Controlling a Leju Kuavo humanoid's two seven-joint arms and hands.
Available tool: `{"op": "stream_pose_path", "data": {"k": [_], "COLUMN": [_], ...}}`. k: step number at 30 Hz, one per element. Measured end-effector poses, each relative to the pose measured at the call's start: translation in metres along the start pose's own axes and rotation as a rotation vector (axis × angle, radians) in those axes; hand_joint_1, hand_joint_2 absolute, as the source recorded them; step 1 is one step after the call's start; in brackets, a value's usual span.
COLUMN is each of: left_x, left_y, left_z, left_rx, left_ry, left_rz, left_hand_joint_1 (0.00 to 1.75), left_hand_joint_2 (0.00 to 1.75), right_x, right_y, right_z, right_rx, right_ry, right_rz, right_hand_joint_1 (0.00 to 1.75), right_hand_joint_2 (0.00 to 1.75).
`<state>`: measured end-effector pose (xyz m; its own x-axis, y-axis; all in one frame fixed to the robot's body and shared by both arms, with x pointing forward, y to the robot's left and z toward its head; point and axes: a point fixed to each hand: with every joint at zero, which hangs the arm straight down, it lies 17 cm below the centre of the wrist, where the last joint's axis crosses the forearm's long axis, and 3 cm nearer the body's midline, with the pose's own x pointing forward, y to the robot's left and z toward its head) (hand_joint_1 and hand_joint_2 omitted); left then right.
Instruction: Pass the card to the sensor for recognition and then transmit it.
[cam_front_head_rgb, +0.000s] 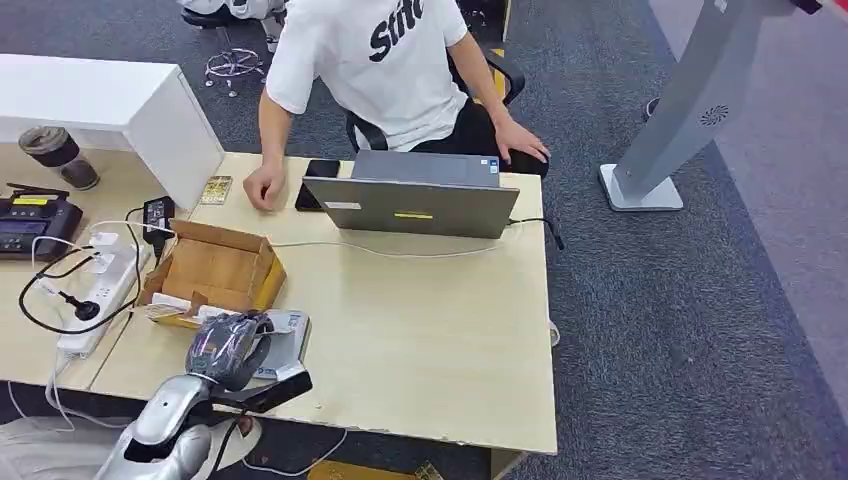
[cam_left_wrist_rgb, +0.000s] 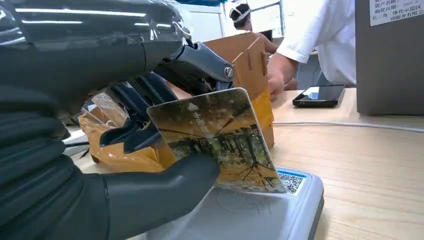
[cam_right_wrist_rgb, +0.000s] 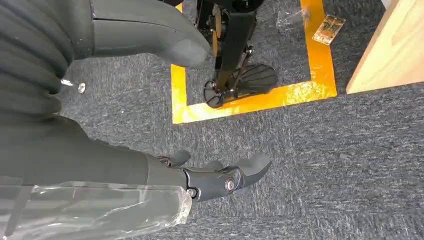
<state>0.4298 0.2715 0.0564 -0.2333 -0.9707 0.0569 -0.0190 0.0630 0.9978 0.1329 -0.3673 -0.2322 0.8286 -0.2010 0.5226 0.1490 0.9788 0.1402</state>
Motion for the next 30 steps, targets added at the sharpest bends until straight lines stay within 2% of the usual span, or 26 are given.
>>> {"op": "stream_pose_path", "data": {"k": [7,12,16,23,30], "left_x": [-0.001,-0.006,-0.011,-0.021,-0.023], "left_y": [0.002,0.017,0.045,0.115,0.140], "left_z": [-0.002,-0.009,-0.021,-0.051,-0.057], "left_rx": [0.003,0.041,0.091,0.234,0.291], "left_ry": [0.000,0.007,0.002,0.001,-0.001], "left_rz": [-0.003,-0.014,-0.017,-0.011,-0.020], "left_hand_joint_1": [1.75,1.75,1.75,1.75,1.75], "left_hand_joint_2": [1.75,1.75,1.75,1.75,1.75], "right_x": [0.000,0.001,0.001,0.000,0.001], "right_y": [0.000,-0.001,-0.002,-0.003,-0.002], "right_z": [0.000,0.001,0.001,0.001,0.001], "right_rx": [0.000,-0.004,-0.008,-0.009,-0.009], "right_ry": [-0.002,-0.008,-0.012,-0.014,-0.015], "right_rz": [-0.001,-0.007,-0.013,-0.012,-0.012], "right_hand_joint_1": [0.00,0.00,0.00,0.00,0.00], "right_hand_joint_2": [1.75,1.75,1.75,1.75,1.75]}}
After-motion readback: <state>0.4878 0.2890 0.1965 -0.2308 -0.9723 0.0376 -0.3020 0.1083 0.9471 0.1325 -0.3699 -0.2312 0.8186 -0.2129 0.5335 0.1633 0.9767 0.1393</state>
